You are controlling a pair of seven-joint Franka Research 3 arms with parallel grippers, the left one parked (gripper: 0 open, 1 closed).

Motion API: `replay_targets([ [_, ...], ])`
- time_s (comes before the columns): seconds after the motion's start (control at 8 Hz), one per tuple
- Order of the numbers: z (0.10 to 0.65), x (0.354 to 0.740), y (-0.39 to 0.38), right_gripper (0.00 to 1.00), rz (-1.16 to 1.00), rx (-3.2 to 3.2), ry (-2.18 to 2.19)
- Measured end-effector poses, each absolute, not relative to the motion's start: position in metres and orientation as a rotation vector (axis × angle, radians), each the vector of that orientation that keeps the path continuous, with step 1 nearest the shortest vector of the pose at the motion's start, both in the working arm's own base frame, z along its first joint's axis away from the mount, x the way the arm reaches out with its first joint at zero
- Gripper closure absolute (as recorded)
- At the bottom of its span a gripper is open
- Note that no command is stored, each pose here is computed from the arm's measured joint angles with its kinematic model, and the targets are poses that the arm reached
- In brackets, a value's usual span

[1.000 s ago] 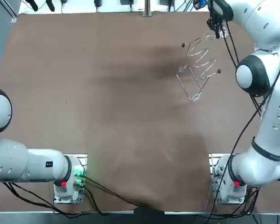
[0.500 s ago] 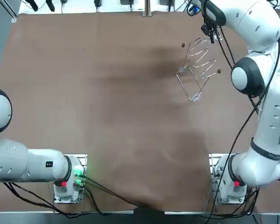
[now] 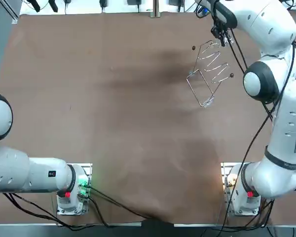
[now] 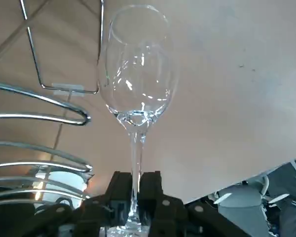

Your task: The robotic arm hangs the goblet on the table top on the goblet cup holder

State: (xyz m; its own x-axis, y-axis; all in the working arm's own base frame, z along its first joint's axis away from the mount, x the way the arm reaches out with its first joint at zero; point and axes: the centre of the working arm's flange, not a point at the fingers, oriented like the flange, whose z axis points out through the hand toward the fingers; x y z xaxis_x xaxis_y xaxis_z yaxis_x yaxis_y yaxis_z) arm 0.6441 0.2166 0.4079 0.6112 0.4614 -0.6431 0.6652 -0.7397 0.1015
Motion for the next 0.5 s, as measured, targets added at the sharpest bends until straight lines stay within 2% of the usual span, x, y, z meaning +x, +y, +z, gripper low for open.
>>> replay_targets([
  [0.5, 0.4095, 0.6318, 0.2308, 0.88, -0.92, 2.475, 0.92],
])
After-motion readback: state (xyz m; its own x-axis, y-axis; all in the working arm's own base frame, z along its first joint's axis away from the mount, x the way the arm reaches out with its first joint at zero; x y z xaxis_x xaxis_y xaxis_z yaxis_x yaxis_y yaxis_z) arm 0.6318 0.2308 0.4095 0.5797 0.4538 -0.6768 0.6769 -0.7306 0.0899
